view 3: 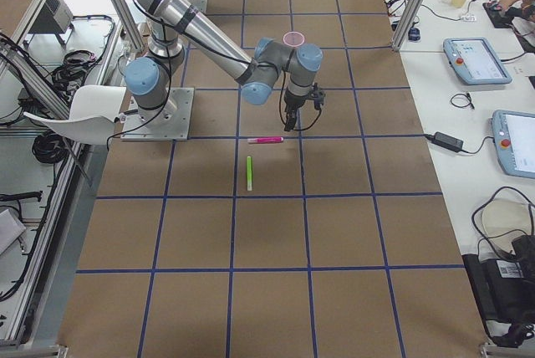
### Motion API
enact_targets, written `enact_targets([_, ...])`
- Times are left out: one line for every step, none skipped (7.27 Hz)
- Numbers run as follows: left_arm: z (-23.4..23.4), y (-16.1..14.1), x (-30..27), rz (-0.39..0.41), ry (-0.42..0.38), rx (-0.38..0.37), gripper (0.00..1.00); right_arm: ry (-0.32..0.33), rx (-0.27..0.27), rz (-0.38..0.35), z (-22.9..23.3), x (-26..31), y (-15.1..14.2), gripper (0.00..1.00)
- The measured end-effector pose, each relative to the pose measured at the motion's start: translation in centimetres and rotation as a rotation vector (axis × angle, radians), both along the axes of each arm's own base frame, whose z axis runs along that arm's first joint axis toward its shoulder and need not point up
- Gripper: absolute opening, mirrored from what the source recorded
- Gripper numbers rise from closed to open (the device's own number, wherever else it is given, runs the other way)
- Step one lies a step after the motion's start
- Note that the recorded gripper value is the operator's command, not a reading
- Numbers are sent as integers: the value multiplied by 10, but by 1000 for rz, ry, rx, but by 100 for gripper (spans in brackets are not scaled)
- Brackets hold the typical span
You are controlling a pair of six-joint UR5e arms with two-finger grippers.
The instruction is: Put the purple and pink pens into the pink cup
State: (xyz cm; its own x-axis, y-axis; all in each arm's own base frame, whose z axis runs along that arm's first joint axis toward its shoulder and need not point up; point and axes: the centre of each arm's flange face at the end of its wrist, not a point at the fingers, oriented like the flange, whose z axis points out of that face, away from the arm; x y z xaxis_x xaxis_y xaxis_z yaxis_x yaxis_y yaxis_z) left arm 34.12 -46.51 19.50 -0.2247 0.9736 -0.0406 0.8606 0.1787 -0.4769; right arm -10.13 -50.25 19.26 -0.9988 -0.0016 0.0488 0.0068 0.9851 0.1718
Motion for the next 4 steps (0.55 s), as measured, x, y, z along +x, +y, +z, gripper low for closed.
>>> enact_targets([-13,9,11,10,45,18,100,-11,6,5,-6,-10,6,85])
enact_targets([-20,13,16,8,78,34,100,-20,9,1,-11,-15,8,71])
enact_targets([-26,15,19,0,101,45,100,-25,10,-4,-15,-17,8,56])
enact_targets([-31,17,21,-21,112,56,98,-26,9,-7,-17,-18,8,40])
